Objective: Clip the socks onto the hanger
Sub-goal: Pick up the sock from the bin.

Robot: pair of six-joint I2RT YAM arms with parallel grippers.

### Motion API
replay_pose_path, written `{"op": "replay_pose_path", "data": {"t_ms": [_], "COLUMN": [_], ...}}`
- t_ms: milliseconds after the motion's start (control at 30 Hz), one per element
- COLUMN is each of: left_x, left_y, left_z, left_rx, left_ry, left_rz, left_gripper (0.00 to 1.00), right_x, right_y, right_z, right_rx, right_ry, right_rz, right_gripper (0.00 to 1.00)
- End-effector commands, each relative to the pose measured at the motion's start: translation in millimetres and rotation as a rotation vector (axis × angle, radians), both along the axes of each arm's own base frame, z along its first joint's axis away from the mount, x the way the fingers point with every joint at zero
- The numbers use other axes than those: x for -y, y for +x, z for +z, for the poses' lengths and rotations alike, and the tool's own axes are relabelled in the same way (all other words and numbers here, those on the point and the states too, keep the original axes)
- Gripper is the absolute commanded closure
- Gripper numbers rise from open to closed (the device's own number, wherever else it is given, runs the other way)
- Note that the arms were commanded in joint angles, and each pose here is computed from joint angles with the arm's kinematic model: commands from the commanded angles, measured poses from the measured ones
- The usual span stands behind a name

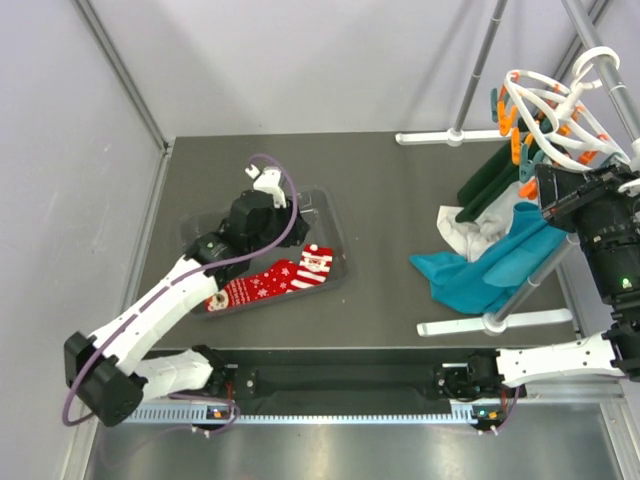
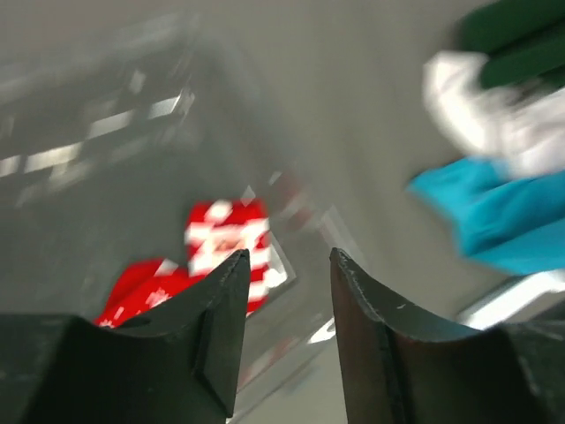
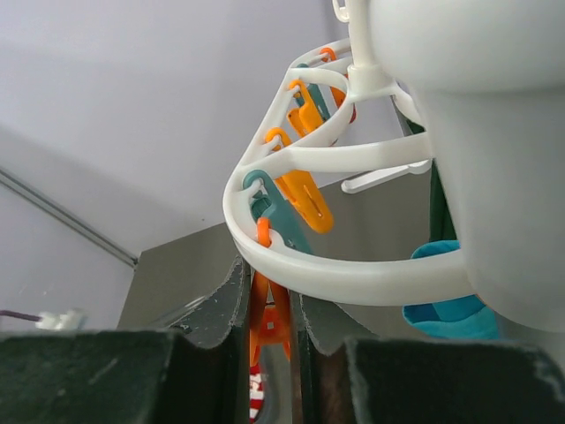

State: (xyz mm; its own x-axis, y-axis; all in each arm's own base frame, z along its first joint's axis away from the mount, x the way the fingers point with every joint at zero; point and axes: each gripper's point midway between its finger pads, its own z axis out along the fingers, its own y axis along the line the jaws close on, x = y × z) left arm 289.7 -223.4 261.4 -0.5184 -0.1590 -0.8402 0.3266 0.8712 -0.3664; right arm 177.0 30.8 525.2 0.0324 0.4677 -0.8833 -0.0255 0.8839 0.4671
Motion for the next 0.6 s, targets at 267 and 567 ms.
{"op": "replay_pose_path", "data": {"t_ms": [267,567], "left_x": [-9.2,1.7], "left_y": [40.4,74.9], "left_z": [-127.2,-181.6], "left_rx": [-0.225,-0.232], "left_ry": [0.121,0.183], "left_rz": [0.031,0.035], "left_gripper": [0.57,0.5], "right_x": [21.7,22.1], "right_y": [-4.9,-5.0], "right_z": [-29.5,-28.9], "right_rx": [-0.138,-0.138], "right_ry": [-0.004,0.0], "right_rz": [-0.09,-0.08], "right_gripper": [1.0,1.0]}}
